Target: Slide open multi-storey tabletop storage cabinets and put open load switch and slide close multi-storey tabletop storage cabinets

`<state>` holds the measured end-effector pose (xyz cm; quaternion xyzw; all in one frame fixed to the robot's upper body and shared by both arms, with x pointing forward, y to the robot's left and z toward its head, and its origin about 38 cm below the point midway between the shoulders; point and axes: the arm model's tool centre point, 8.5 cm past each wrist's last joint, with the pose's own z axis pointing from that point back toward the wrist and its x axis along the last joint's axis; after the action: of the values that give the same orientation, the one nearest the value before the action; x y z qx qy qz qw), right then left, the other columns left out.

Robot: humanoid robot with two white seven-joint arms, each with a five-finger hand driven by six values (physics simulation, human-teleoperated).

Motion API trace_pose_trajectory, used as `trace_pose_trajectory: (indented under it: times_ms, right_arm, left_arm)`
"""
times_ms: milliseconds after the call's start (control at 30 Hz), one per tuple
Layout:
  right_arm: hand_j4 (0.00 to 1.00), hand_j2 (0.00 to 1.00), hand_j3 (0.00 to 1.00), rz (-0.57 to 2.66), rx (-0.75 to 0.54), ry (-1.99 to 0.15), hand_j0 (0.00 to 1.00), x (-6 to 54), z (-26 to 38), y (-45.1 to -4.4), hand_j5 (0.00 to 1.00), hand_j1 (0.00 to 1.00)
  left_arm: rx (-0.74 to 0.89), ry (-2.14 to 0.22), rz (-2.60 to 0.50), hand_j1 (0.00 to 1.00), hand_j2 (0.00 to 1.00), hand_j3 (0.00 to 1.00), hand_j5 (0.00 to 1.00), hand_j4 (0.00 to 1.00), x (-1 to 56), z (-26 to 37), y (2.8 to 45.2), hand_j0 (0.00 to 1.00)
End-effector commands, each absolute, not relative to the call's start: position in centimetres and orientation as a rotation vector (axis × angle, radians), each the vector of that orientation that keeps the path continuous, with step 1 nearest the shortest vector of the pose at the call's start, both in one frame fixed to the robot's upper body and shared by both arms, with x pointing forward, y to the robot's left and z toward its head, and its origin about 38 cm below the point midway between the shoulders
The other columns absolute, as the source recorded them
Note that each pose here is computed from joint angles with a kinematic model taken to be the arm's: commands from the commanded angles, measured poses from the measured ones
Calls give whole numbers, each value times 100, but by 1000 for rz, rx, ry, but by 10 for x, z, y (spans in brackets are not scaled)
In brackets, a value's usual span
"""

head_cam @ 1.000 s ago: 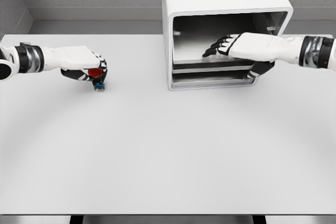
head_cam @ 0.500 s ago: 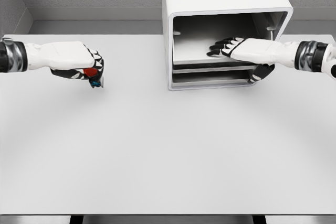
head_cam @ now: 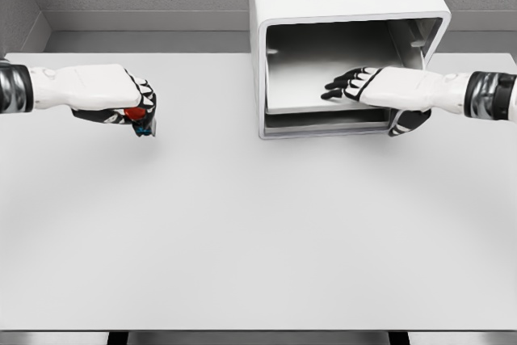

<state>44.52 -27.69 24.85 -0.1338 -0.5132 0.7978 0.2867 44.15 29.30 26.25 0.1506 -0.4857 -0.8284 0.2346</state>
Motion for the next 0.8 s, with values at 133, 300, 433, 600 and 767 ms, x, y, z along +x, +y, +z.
trace_pose_trajectory:
  times_ms: [133, 300, 433, 600, 767]
  right_arm:
    - [100, 100, 100, 2196, -301, -1389, 100, 430, 246, -273, 100, 100]
    - [100, 100, 100, 2223, -317, -1392, 100, 418, 252, -278, 100, 100]
    - [100, 100, 100, 2262, -279, -1410, 100, 410, 247, -275, 100, 100]
    - [100, 100, 100, 2265, -308, -1431, 100, 396, 256, -285, 100, 100]
    - [100, 100, 100, 2227, -386, -1481, 100, 396, 281, -299, 100, 100]
  left_arm:
    - [406, -1345, -2275, 40, 40, 40, 40, 40, 437, 266, 293, 40]
    - [389, -1372, -2276, 40, 40, 40, 40, 40, 433, 270, 289, 40]
    - [385, -1375, -2285, 40, 40, 40, 40, 40, 432, 270, 286, 40]
    - [343, -1451, -2293, 40, 40, 40, 40, 40, 423, 281, 272, 40]
    - [332, -1479, -2295, 40, 40, 40, 40, 40, 419, 289, 270, 40]
